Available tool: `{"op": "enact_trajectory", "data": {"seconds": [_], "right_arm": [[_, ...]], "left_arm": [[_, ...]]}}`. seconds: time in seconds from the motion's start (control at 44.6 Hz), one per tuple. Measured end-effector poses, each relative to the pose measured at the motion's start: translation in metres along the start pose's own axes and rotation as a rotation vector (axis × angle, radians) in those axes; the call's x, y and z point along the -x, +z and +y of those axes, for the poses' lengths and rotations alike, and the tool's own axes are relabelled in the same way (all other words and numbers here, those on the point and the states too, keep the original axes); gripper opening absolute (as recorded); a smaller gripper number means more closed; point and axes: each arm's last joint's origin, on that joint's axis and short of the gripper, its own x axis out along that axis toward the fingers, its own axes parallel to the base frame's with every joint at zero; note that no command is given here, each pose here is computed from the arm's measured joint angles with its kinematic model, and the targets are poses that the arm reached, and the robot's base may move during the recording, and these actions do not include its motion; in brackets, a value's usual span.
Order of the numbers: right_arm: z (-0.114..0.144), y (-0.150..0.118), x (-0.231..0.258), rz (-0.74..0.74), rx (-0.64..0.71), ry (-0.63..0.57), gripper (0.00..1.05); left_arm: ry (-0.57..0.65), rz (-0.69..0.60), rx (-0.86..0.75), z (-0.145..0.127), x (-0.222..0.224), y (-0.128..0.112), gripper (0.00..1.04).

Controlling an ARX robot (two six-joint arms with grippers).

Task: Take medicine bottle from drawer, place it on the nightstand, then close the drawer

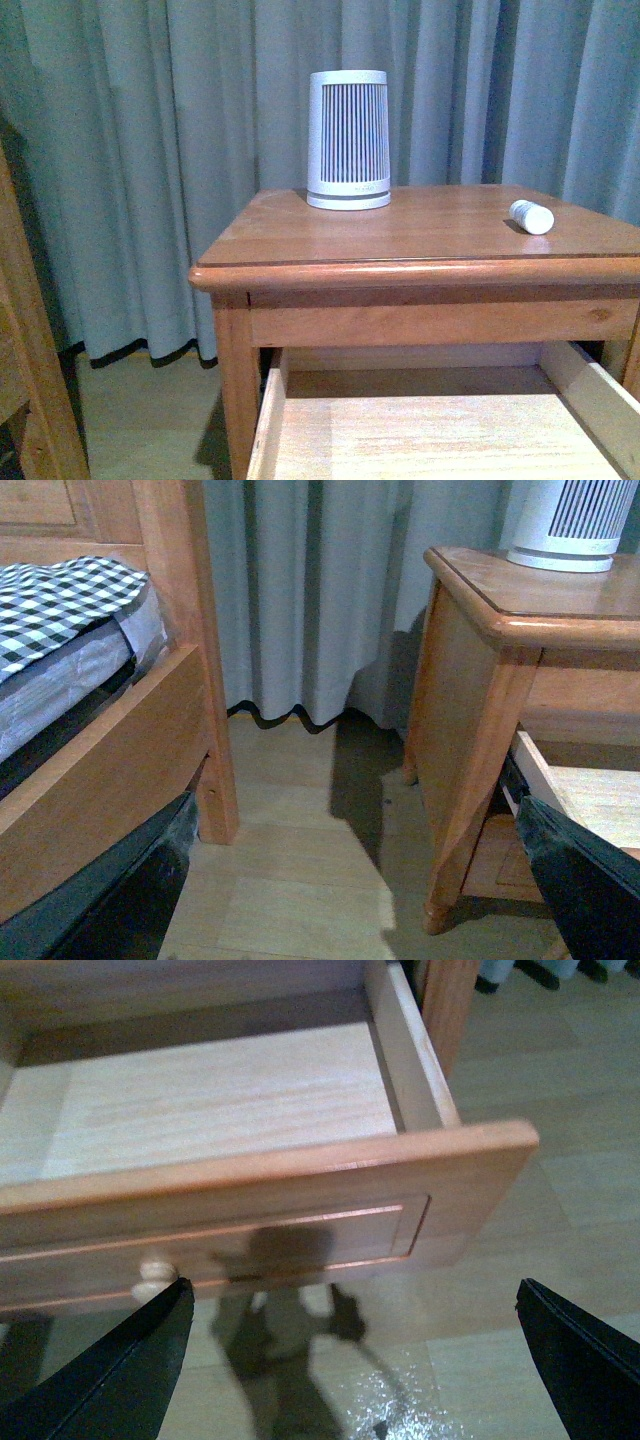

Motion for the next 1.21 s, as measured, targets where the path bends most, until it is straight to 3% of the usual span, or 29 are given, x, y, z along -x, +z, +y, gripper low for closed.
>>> {"op": "enact_trajectory", "data": {"seconds": [0.135, 0.65, 1.211], "right_arm": [[0.000, -0.028, -0.021, 0.010, -0.013, -0.014, 0.98], [0.008, -0.047, -0.101, -0.073, 0.008, -0.065, 0.98], [0.024, 0.018, -0.218, -0.160, 0.074, -0.093, 0.98]], "left_arm": [[0.000, 0.000, 0.000, 0.000, 0.000, 0.000, 0.98], [0.000, 0.000, 0.000, 0.000, 0.000, 0.000, 0.98], [0.000, 0.000, 0.000, 0.000, 0.000, 0.000, 0.98]]}}
